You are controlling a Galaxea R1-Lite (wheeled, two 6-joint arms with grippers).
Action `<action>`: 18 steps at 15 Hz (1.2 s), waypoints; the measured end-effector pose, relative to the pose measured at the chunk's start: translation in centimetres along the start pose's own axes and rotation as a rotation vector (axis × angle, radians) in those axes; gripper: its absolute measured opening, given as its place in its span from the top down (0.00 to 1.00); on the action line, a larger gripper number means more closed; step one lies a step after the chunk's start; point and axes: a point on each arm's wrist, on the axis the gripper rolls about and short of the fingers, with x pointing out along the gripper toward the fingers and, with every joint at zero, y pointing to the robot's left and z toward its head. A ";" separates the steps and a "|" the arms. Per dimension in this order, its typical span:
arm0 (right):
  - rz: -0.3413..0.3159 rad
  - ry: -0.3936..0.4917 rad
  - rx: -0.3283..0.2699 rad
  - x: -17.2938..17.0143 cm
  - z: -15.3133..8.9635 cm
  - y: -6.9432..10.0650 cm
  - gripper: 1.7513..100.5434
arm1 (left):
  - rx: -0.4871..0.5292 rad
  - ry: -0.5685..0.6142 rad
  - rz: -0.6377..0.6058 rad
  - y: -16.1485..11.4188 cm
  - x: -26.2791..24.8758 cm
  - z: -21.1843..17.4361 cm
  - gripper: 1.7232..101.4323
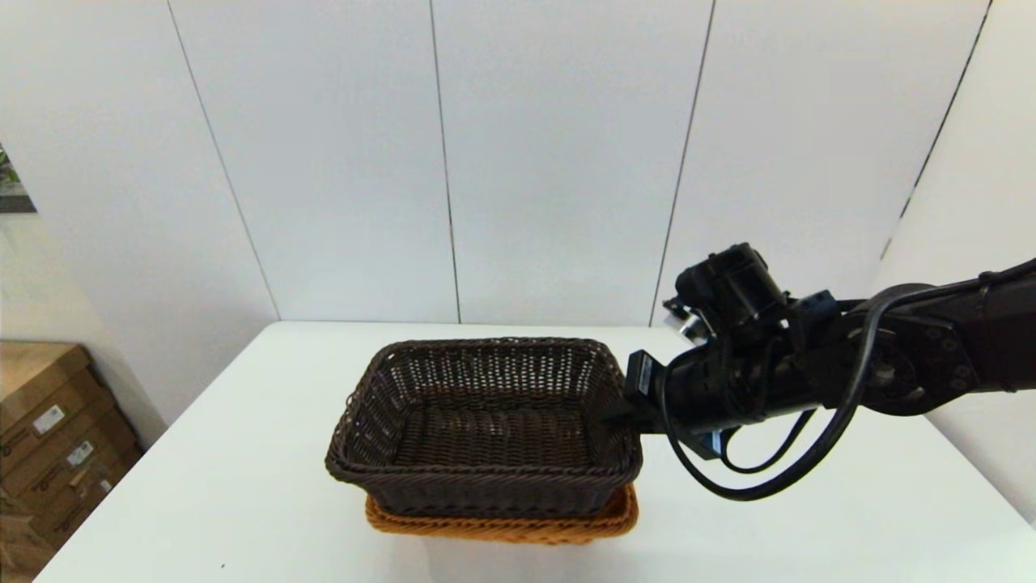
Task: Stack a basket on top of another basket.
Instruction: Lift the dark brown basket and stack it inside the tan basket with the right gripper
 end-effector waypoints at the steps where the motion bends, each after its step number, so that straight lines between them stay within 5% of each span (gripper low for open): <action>1: -0.001 0.002 0.001 0.0 0.0 0.0 0.88 | 0.000 0.000 0.000 0.0 0.0 0.0 0.04; 18: -0.004 0.008 0.000 0.8 -0.2 -0.7 0.88 | 0.000 0.000 0.001 0.0 0.0 0.0 0.04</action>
